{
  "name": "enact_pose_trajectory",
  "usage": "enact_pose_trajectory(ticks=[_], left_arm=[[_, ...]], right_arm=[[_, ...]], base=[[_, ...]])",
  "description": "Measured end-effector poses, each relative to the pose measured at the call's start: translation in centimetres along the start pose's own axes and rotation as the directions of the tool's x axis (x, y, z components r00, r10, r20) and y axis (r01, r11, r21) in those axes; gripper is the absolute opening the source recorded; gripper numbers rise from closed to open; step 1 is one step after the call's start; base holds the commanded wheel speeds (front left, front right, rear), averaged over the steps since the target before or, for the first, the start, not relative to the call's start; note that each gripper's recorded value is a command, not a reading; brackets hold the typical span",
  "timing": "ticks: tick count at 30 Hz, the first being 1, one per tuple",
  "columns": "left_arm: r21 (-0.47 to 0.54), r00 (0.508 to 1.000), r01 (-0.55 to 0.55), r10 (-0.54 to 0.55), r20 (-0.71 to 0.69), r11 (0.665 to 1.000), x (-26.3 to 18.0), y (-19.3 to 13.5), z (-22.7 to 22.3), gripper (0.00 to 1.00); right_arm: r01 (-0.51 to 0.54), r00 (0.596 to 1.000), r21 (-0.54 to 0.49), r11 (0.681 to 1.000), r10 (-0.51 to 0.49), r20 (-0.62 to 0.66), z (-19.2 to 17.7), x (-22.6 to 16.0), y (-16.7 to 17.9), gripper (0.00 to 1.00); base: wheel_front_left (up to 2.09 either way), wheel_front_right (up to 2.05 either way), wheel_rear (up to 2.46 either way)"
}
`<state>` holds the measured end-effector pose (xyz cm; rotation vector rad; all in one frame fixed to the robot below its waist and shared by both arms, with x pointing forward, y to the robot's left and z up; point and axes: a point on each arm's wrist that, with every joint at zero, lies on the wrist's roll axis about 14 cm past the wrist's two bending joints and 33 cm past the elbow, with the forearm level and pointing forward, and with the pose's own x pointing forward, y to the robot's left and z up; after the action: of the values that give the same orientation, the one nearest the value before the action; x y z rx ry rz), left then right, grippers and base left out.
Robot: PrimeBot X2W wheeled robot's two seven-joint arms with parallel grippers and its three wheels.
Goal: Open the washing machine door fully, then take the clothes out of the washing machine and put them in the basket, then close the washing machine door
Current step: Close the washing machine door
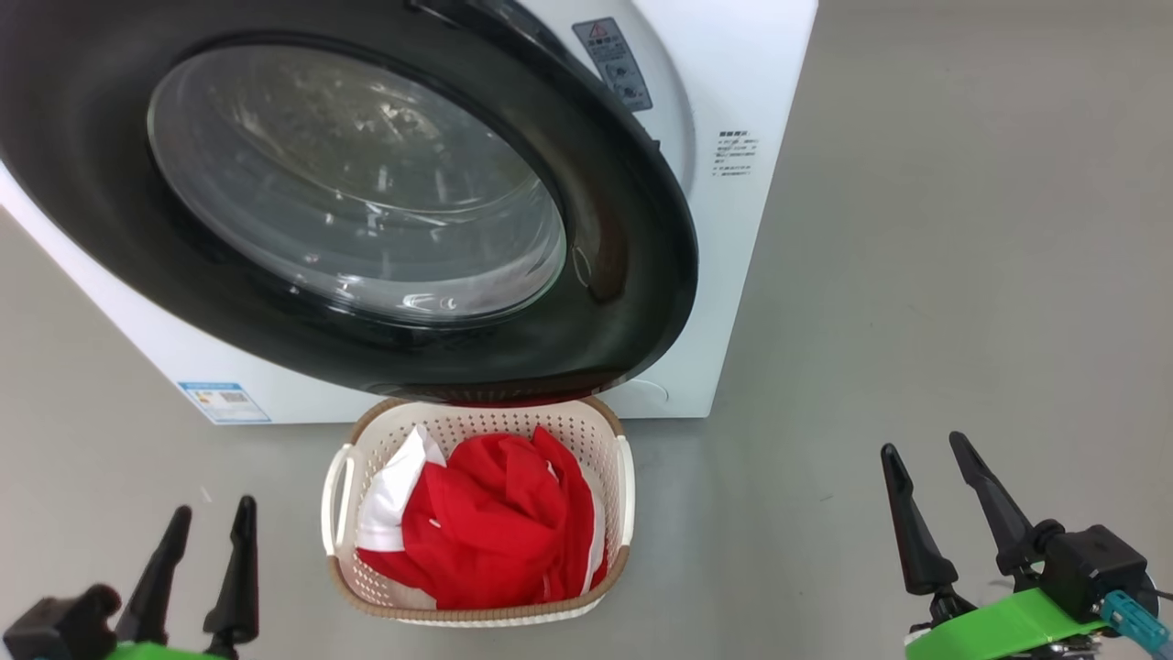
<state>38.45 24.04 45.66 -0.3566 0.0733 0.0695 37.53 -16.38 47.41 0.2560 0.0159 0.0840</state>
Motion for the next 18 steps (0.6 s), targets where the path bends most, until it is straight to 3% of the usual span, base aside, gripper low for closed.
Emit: enact_pose_trajectory(ticks=[12, 18], left_arm=[[0.206, 1.000, -0.011, 0.006, 0.024, 0.979, -2.9, 0.2, 0.4, 1.00], [0.218, 1.000, -0.027, 0.025, 0.012, 0.976, -4.1, -0.1, -0.5, 1.00]], right_arm=[[0.039, 0.999, 0.003, 0.999, -0.039, -0.004, 0.0, -1.8, -1.1, 1.00], [0.044, 0.999, 0.002, 0.999, -0.044, -0.003, 0.0, -2.1, -1.2, 1.00]], base=[[0.00, 0.00, 0.00], [0.00, 0.00, 0.00]])
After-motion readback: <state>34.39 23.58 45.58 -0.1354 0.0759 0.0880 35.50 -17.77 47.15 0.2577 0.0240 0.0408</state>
